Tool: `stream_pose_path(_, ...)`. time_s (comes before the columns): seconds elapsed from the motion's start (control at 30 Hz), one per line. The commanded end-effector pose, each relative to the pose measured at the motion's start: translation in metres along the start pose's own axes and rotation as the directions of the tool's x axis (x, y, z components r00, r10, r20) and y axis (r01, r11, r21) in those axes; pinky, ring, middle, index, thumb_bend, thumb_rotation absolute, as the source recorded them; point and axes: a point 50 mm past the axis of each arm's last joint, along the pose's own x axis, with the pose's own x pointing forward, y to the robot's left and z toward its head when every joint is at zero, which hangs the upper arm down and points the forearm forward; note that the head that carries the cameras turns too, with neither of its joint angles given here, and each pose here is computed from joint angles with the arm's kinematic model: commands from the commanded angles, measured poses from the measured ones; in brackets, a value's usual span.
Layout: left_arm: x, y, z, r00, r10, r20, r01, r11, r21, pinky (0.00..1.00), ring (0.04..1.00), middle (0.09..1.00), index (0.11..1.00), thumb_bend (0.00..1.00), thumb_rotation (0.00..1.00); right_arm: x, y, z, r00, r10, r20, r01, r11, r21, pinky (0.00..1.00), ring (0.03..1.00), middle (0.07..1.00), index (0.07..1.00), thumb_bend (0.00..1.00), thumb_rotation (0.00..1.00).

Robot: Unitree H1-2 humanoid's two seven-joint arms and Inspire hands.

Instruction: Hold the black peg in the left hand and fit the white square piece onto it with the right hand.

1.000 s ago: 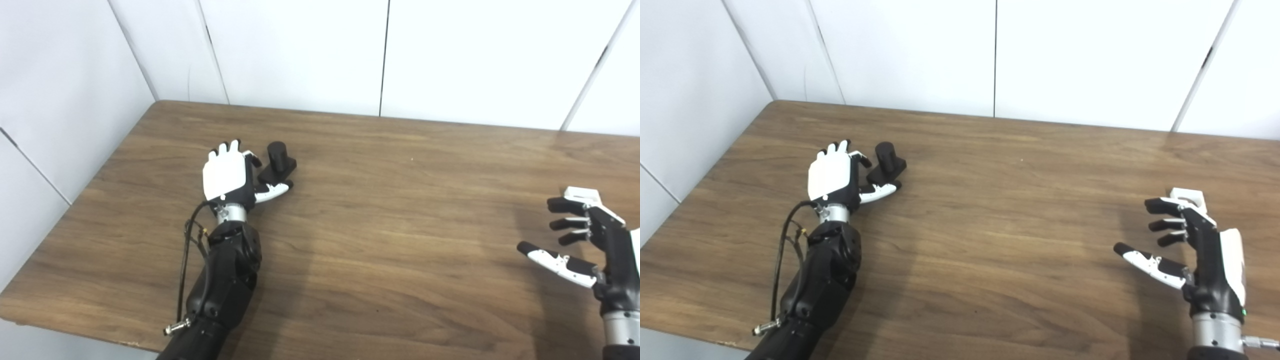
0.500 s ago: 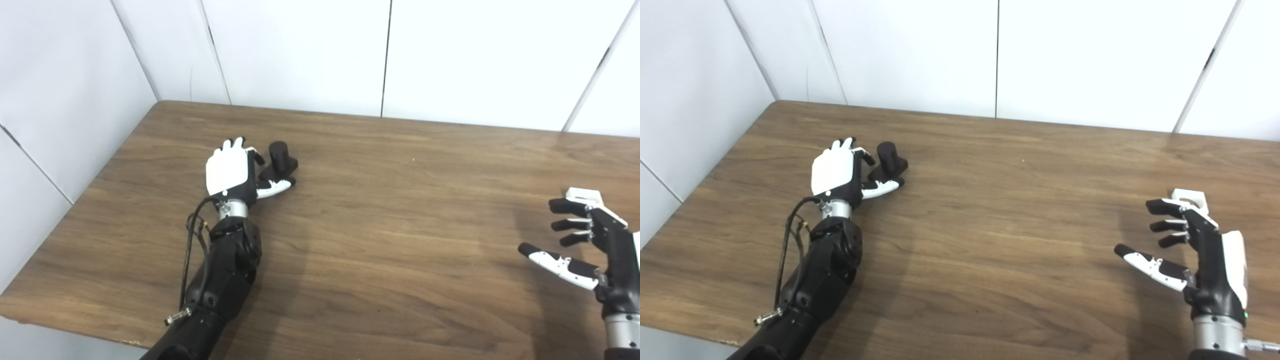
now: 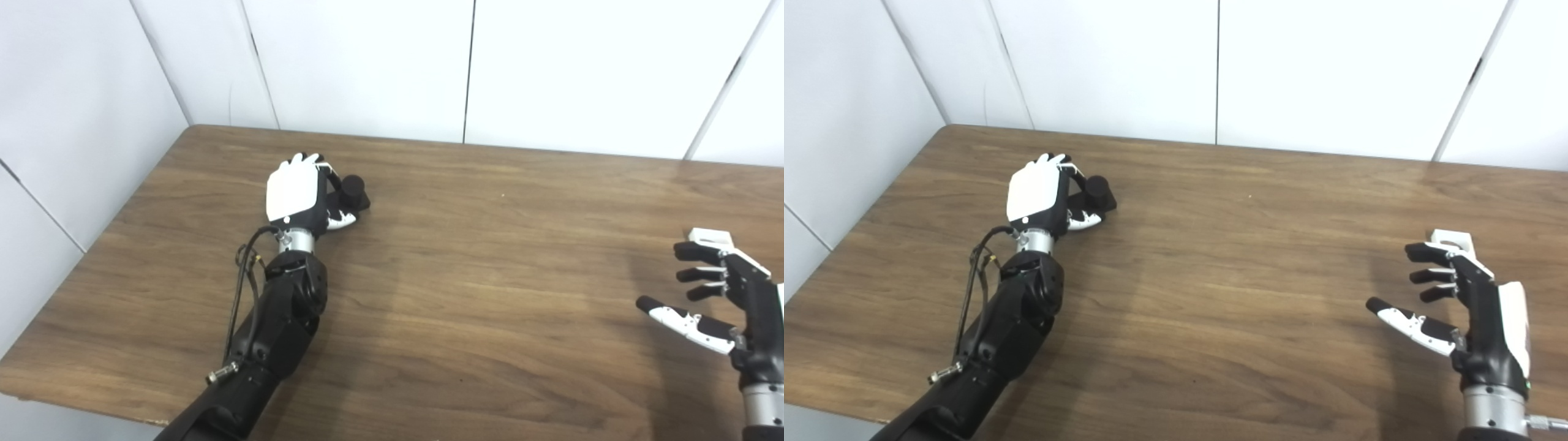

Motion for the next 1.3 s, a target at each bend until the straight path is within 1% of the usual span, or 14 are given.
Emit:
stream_pose_path(0.0,0.0,-0.001,-0.017,0.999,-0.028,-0.033,0.029,0.999,0.033,0.93,0.934,0.875,0.486,0.51,0.08,0.007,-0.006,0.015,0.997,-0.032,0.068,0.032,0.999,0.008,0.45,0.581,0.673,0.648,0.64,0.0)
stream_pose_path(0.13,-0.002,-0.002,-0.017,0.999,-0.029,-0.041,0.03,0.999,0.038,0.88,0.922,0.872,0.487,0.51,0.08,0.006,-0.007,0.015,0.998,-0.032,0.062,0.031,0.999,0.007,0.45,0.586,0.676,0.649,0.63,0.0)
stream_pose_path(0.33,-0.004,-0.003,-0.016,0.998,-0.048,-0.047,0.049,0.998,0.025,0.9,0.929,0.875,0.486,0.51,0.08,0.005,-0.006,0.015,0.997,-0.031,0.069,0.031,1.0,0.005,0.45,0.587,0.676,0.648,0.63,0.0)
stream_pose_path(0.4,-0.005,-0.002,-0.016,0.997,-0.066,-0.039,0.066,0.998,0.009,0.93,0.935,0.882,0.487,0.51,0.08,0.005,-0.007,0.014,0.997,-0.029,0.071,0.029,1.0,0.001,0.45,0.587,0.676,0.647,0.63,0.0)
stream_pose_path(0.53,-0.007,0.003,-0.018,0.992,-0.126,0.015,0.127,0.989,-0.082,0.99,0.956,0.889,0.487,0.52,0.08,0.004,-0.007,0.015,0.997,-0.03,0.067,0.03,1.0,-0.003,0.45,0.589,0.678,0.648,0.63,0.0)
stream_pose_path(0.57,-0.008,0.004,-0.018,0.99,-0.136,0.028,0.138,0.986,-0.09,1.0,0.962,0.891,0.487,0.52,0.08,0.004,-0.006,0.015,0.997,-0.03,0.068,0.03,1.0,-0.002,0.45,0.589,0.678,0.649,0.63,0.0)
stream_pose_path(0.67,-0.009,0.011,-0.018,0.981,-0.168,0.102,0.18,0.976,-0.12,0.98,0.956,0.886,0.487,0.52,0.09,0.004,-0.006,0.013,0.997,-0.027,0.068,0.027,1.0,0.0,0.46,0.591,0.68,0.653,0.63,0.0)
stream_pose_path(0.8,-0.008,0.019,-0.015,0.953,-0.216,0.211,0.257,0.948,-0.19,1.0,0.974,0.904,0.488,0.52,0.09,0.004,-0.004,0.014,0.997,-0.022,0.074,0.023,1.0,-0.008,0.45,0.582,0.671,0.651,0.63,0.0)
stream_pose_path(0.97,-0.004,0.025,-0.012,0.905,-0.27,0.328,0.347,0.916,-0.203,0.98,0.98,0.922,0.492,0.52,0.09,0.003,-0.003,0.013,0.997,-0.022,0.077,0.023,1.0,-0.015,0.45,0.577,0.668,0.645,0.63,0.0)
stream_pose_path(1.03,-0.002,0.026,-0.01,0.884,-0.284,0.372,0.372,0.908,-0.19,0.96,0.975,0.924,0.494,0.52,0.09,0.003,-0.003,0.013,0.997,-0.021,0.075,0.022,1.0,-0.019,0.45,0.574,0.668,0.642,0.63,0.0)
stream_pose_path(1.13,-0.002,0.025,-0.005,0.846,-0.31,0.433,0.414,0.895,-0.168,0.98,0.984,0.93,0.494,0.52,0.09,0.002,-0.002,0.013,0.997,-0.018,0.07,0.02,1.0,-0.019,0.45,0.58,0.67,0.642,0.63,0.0)
stream_pose_path(1.17,-0.002,0.024,-0.004,0.837,-0.316,0.446,0.423,0.892,-0.162,0.98,0.987,0.933,0.495,0.52,0.09,0.002,-0.002,0.013,0.997,-0.017,0.069,0.019,1.0,-0.019,0.45,0.584,0.673,0.644,0.63,0.0)
stream_pose_path(1.23,-0.004,0.021,-0.001,0.809,-0.334,0.484,0.45,0.881,-0.144,0.98,0.994,0.935,0.494,0.52,0.09,0.002,-0.002,0.013,0.997,-0.018,0.068,0.02,1.0,-0.018,0.45,0.587,0.674,0.645,0.63,0.0)
stream_pose_path(1.27,-0.005,0.02,0.0,0.8,-0.339,0.495,0.457,0.878,-0.138,0.98,0.997,0.936,0.494,0.52,0.09,0.002,-0.001,0.013,0.997,-0.019,0.068,0.02,1.0,-0.018,0.45,0.586,0.674,0.645,0.63,0.0)
